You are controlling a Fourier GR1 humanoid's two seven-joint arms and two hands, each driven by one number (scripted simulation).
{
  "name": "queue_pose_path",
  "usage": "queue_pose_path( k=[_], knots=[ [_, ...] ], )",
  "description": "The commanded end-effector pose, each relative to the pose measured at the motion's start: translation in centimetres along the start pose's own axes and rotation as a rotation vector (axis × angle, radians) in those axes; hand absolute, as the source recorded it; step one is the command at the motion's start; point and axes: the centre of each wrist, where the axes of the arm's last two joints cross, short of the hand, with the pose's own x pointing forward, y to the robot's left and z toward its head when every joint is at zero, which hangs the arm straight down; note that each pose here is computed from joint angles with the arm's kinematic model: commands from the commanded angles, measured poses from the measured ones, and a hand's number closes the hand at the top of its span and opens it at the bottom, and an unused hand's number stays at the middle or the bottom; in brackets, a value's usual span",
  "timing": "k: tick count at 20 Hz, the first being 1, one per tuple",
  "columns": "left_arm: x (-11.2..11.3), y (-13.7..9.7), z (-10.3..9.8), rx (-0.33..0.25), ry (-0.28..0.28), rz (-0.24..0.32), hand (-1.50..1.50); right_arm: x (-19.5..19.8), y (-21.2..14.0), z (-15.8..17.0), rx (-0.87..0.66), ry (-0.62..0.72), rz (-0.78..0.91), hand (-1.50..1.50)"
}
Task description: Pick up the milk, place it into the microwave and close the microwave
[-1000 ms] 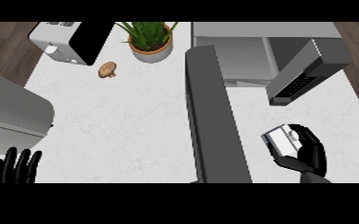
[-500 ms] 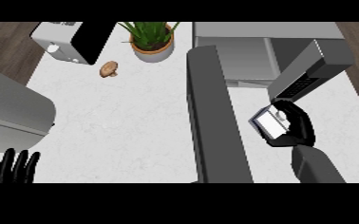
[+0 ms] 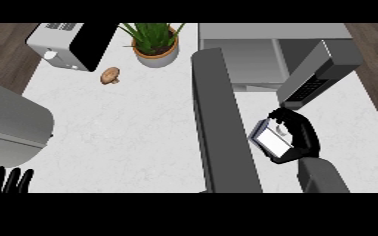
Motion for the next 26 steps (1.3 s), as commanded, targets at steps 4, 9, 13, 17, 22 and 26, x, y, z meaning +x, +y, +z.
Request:
queue_pose_path(
  k=[4,9,13,17,22,26],
  knots=[
    [-0.1,1.3,-0.2,0.010,-0.015,0.008,-1.50,4.1,5.4,0.8,0.043,-0.030,-0.056,1.50],
    [0.4,3.0,0.4,0.007,-0.010,0.014,-1.50,7.2,6.6,1.1,-0.008,-0.006,-0.063,1.50],
    [-0.4,2.4,-0.4,0.025,0.004,0.004,-1.50,10.5,9.0,0.3,-0.032,-0.027,-0.070,1.50],
    [0.4,2.4,0.9,0.019,0.009,0.023,-1.50,9.9,11.9,-3.6,-0.031,-0.060,-0.036,1.50],
    [0.1,5.2,0.0,0.046,0.002,-0.013,-1.50,10.4,12.4,-7.4,-0.083,-0.060,0.073,1.50],
    [0.4,5.1,0.9,0.013,-0.004,-0.005,-1.50,8.3,13.0,-8.1,-0.161,-0.043,0.182,1.50]
  ],
)
